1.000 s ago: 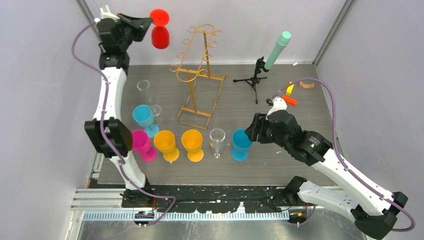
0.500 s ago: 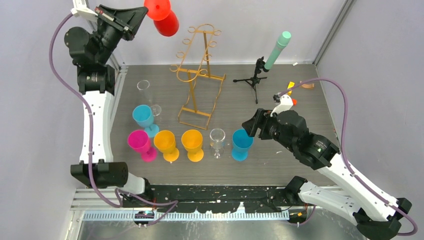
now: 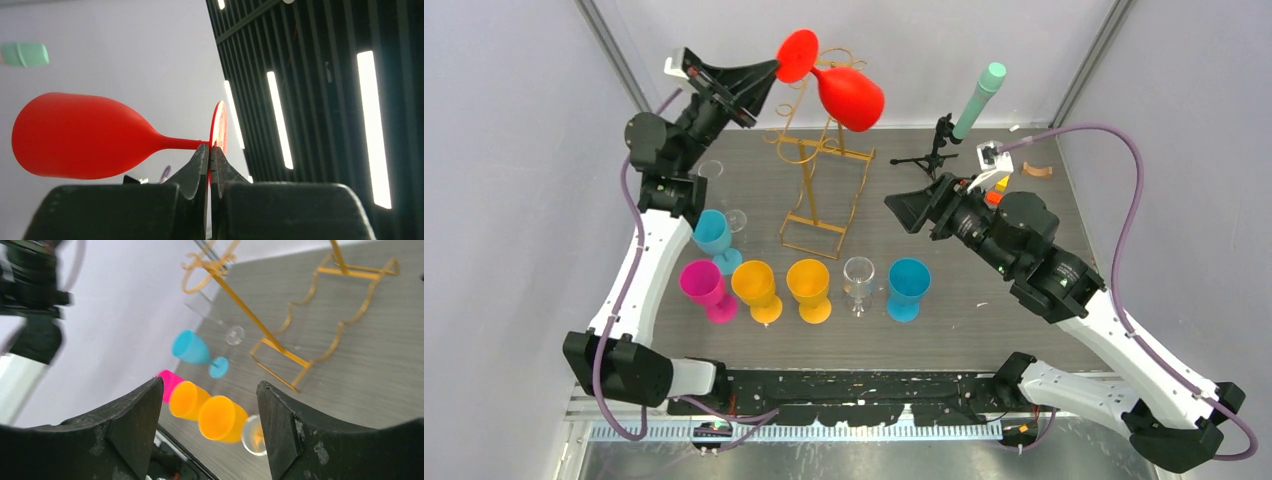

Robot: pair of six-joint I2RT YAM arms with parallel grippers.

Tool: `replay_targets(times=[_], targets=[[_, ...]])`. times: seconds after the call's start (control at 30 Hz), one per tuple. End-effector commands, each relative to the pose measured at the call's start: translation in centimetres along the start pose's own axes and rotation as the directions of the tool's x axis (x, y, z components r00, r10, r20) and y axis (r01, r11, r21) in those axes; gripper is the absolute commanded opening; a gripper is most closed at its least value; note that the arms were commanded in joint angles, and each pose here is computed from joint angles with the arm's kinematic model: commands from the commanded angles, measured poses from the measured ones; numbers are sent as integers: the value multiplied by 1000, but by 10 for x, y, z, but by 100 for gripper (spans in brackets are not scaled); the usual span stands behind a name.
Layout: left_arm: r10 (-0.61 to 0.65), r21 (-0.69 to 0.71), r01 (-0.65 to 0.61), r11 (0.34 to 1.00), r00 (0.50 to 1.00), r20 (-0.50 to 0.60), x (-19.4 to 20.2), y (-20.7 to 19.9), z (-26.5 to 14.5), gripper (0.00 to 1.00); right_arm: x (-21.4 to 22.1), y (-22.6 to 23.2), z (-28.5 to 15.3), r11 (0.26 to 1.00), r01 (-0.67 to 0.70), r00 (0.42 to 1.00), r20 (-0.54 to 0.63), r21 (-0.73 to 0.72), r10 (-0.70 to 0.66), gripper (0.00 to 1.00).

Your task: Take the wine glass off the wine glass rack

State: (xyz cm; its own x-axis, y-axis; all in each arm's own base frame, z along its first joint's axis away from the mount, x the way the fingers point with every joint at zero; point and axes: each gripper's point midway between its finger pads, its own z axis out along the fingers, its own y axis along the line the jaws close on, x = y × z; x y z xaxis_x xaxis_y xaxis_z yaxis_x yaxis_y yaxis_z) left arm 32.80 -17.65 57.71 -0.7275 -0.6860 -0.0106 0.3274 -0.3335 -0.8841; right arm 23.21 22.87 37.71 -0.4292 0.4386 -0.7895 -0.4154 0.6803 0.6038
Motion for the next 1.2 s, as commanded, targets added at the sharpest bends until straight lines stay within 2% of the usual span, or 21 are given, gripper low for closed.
replay_targets(times=[0.0,0.1,0.27,0.47,0.63,0.9,1.03,1.17], targets=[[-83,138,93,986,993,-79,45,-44,-13,0,-59,66,-14,963,-44,981,170,-267,92,74],[-126,126,139,982,986,-106,59,-40,-14,0,-76,83,-24,937,-38,966,227,-347,123,74],[-169,138,195,971,969,-178,78,-47,-13,0,-90,91,-33,922,-31,949,277,-386,148,74],[-191,141,218,966,965,-181,88,-49,-16,0,-101,101,-36,896,46,924,361,-441,130,74],[-196,142,223,964,964,-181,95,-56,-24,0,-94,122,-33,841,121,937,341,-527,79,74],[-196,141,222,965,964,-179,101,-63,-34,0,-94,131,-34,799,144,923,370,-584,104,72],[-198,152,222,963,968,-157,100,-66,-38,0,-95,131,-34,802,145,923,371,-580,102,71],[-181,149,202,968,973,-142,100,-67,-39,0,-97,117,-32,841,118,915,387,-528,114,69]])
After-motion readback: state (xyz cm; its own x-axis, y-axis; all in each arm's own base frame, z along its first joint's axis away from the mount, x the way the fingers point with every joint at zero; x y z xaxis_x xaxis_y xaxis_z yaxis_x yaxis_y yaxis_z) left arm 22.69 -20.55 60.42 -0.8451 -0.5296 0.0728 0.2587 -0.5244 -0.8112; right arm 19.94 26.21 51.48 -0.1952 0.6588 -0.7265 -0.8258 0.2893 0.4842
